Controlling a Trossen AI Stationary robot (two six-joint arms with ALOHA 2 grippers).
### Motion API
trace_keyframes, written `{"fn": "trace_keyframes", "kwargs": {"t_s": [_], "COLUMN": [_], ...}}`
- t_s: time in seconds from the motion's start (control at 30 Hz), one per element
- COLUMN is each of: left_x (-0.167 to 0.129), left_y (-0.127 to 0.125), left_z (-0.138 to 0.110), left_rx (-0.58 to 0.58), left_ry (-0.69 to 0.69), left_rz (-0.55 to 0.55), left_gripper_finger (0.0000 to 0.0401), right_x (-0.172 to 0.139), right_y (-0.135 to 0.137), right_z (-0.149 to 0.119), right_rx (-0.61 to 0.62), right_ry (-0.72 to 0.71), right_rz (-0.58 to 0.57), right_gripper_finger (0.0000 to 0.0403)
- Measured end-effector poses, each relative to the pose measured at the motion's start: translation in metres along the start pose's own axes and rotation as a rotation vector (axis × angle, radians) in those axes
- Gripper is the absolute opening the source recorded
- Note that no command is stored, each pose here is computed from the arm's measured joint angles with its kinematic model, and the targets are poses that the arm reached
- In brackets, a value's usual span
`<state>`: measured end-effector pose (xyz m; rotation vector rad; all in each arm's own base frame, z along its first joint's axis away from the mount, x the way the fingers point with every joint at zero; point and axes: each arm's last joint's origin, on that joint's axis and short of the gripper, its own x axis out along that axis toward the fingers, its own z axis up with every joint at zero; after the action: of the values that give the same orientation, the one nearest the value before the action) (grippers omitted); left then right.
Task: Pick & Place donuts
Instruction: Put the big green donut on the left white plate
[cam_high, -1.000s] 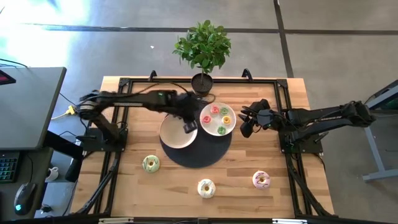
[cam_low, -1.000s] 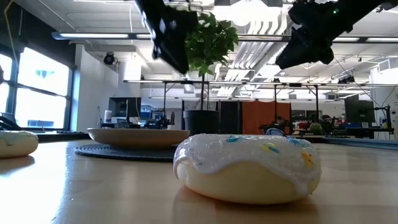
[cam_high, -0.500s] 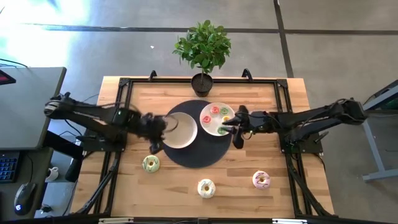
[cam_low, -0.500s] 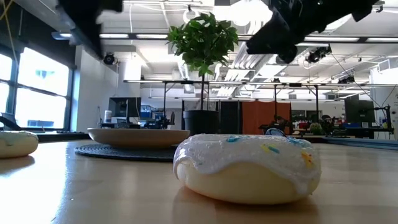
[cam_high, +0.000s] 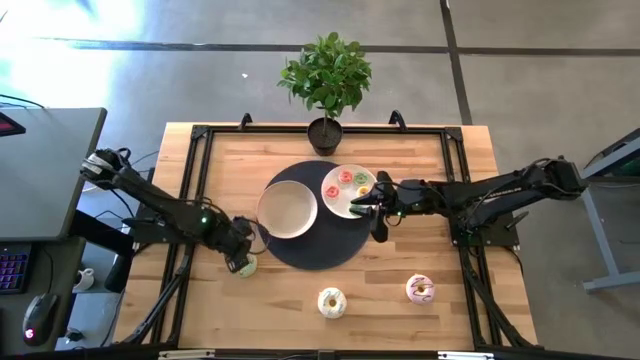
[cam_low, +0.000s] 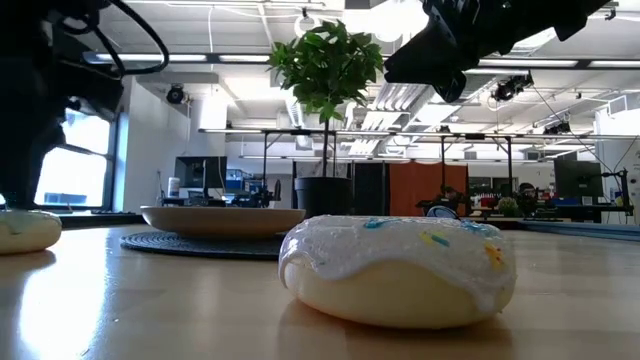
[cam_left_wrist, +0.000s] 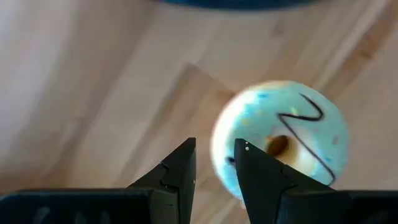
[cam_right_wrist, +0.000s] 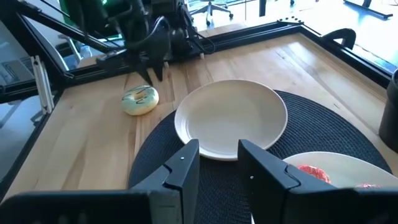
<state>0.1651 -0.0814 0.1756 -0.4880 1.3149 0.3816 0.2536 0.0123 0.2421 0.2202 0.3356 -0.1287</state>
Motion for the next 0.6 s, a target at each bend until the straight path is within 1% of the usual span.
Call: {"fn": "trace_keyframes", "kwargs": {"t_s": [0.2,0.33,0.6], "left_x": [0.012,0.014,0.013], "left_y": [-0.006,-0.007,-0.01], "left_z": [-0.008,-0.007,-0.006], "left_rx": [0.054,0.053,0.075], "left_ry": [0.003,-0.005,-0.004], "left_rz": [-0.001,0.004,-0.053], "left_gripper_finger": [0.0107,0.0107,0.0107], "right_x": [0.0,0.0,0.0], "right_y": [0.0,0.0,0.0], "right_z": [0.0,0.0,0.0], "right_rx": [0.0,0.0,-0.001], "right_ry": [0.0,0.001,0.002], "right_rz": [0.0,0.0,-0.001], "right_gripper_finger": [0.0107,0.0107,0.0107]}}
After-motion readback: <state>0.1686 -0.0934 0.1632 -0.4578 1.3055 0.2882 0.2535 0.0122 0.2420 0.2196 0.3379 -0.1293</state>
